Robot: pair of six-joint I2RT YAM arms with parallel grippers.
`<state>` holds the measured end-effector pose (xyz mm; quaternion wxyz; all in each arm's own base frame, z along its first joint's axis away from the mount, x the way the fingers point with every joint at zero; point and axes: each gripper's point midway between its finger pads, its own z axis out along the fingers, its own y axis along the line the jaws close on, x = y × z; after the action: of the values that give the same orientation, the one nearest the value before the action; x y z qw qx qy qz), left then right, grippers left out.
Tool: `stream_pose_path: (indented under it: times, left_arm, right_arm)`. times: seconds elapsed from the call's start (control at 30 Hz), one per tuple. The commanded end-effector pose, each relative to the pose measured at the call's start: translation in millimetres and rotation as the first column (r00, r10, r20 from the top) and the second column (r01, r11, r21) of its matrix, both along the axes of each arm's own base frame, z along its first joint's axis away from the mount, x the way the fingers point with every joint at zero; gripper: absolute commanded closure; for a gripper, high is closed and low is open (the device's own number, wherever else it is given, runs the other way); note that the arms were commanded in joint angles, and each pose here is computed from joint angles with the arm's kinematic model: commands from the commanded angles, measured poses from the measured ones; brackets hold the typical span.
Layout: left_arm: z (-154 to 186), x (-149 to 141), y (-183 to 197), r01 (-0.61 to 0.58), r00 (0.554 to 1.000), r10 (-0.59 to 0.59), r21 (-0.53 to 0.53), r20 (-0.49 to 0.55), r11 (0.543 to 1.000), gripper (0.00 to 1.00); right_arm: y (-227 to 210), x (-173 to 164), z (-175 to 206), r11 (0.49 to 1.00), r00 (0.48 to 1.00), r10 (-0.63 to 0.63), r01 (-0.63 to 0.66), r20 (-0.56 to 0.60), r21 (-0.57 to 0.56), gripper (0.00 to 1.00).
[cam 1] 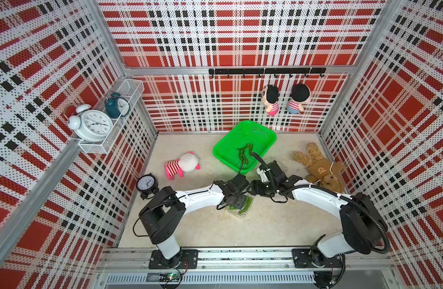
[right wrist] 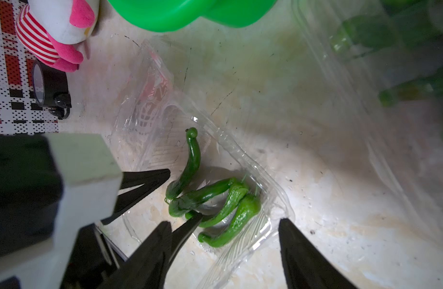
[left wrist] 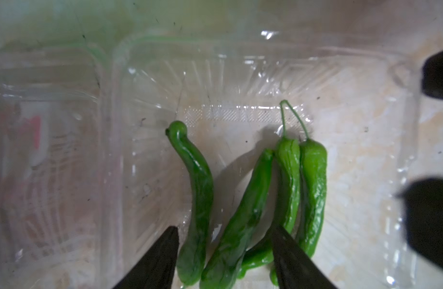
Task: Take small green peppers out of containers
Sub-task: Pick up the green pepper from the packing box.
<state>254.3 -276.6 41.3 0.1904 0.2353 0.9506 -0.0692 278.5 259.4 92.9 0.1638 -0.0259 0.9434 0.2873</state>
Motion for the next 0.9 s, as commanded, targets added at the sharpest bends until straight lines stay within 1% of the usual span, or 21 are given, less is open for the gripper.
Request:
stream_pose_path:
  times: [0.0, 0.3, 0.37, 0.4, 0.53, 0.73, 0.87]
  left_arm:
    - [-9.3, -1.2, -2.3, 0.015, 1.000, -0.015, 0.013, 0.001, 1.000, 0.36]
    - [-20.8, -6.7, -11.0, 0.025, 0.999, -0.025, 0.009, -0.021, 1.000, 0.36]
    - [-23.1, -9.0, -13.9, 0.033, 0.999, -0.033, 0.007, -0.028, 0.999, 0.38]
    - [-24.1, -9.5, -15.4, 0.035, 0.999, -0.035, 0.005, -0.030, 0.999, 0.41]
    - [-25.1, -10.6, -20.5, 0.045, 0.999, -0.045, 0.002, -0.031, 0.999, 0.64]
    - [-26.0, -13.9, -23.7, 0.057, 0.998, -0.056, 0.004, -0.040, 0.998, 0.78]
    - [-21.6, -14.3, -24.0, 0.058, 0.998, -0.058, 0.007, -0.037, 0.998, 0.84]
  right_arm:
    - [0.1, -4.2, -4.4, 1.000, 1.000, 0.014, -0.015, -0.005, -0.005, 0.29]
    - [0.5, -3.7, -3.9, 1.000, 1.000, 0.024, -0.024, -0.001, -0.010, 0.29]
    - [0.5, -3.3, -3.2, 1.000, 1.000, 0.026, -0.026, 0.003, -0.011, 0.29]
    - [0.6, -3.4, -3.0, 1.000, 1.000, 0.026, -0.026, 0.002, -0.011, 0.29]
    - [0.2, -3.6, -3.4, 0.999, 1.000, 0.029, -0.029, 0.004, -0.014, 0.29]
    - [-1.8, -5.5, -4.1, 0.999, 1.000, 0.027, -0.027, 0.003, -0.017, 0.29]
    - [-1.7, -4.9, -3.4, 1.000, 1.000, 0.027, -0.027, 0.007, -0.016, 0.29]
